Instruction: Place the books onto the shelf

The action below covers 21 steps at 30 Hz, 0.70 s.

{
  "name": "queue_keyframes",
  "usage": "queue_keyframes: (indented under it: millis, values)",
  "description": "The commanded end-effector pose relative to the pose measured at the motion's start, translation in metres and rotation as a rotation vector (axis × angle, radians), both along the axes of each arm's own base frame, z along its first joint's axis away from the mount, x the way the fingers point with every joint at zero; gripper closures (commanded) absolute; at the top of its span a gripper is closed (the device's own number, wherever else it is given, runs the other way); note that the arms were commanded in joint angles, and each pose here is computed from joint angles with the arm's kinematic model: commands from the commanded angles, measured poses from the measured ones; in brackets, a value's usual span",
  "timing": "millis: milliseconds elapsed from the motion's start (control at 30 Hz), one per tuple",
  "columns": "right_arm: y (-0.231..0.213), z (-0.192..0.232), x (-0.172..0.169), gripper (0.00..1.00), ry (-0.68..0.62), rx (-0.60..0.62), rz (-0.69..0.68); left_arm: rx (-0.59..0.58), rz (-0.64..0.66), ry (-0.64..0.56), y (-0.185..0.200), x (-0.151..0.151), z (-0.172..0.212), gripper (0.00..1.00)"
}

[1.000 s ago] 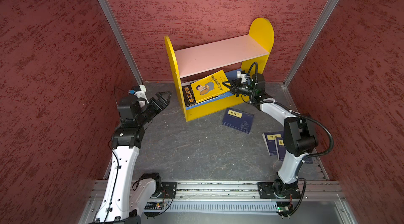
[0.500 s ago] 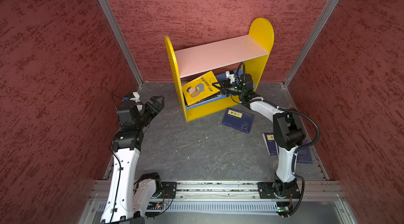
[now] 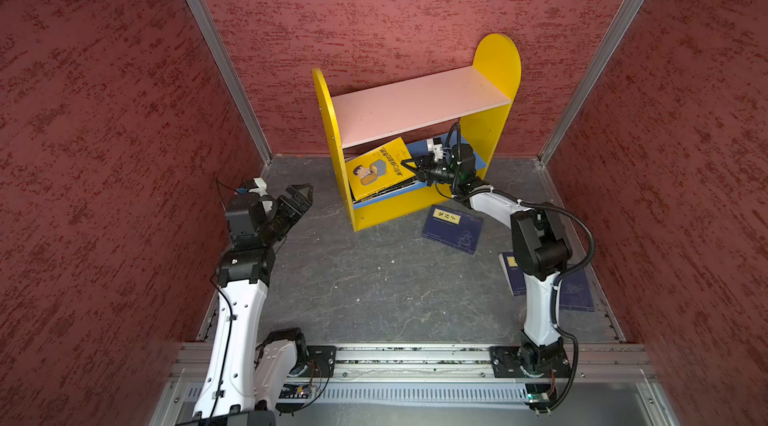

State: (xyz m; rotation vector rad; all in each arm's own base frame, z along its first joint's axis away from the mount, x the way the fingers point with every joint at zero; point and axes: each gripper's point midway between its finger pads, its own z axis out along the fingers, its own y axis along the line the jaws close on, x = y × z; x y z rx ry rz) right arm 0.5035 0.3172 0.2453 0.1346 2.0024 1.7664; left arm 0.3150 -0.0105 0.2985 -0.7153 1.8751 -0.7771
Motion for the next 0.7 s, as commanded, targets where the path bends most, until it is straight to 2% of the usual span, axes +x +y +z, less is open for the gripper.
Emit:
queue_keyframes:
  millis: [0,300,533,667]
  values:
    - [0.008,0.039,0.0,0.83,-0.138,0.047,0.015,-0.003,-0.004,-0.033,0.001,0.004,0.005,0.01]
    - [0.012,0.027,0.003,0.83,-0.123,0.025,0.004,0.028,-0.088,-0.024,-0.015,0.011,-0.002,0.01]
    - [0.014,0.027,0.008,0.83,-0.127,0.033,0.005,0.15,-0.22,-0.006,-0.05,0.017,-0.009,0.01]
    - [0.016,0.025,0.007,0.84,-0.122,0.036,0.004,0.175,-0.268,0.02,-0.066,0.024,-0.017,0.01]
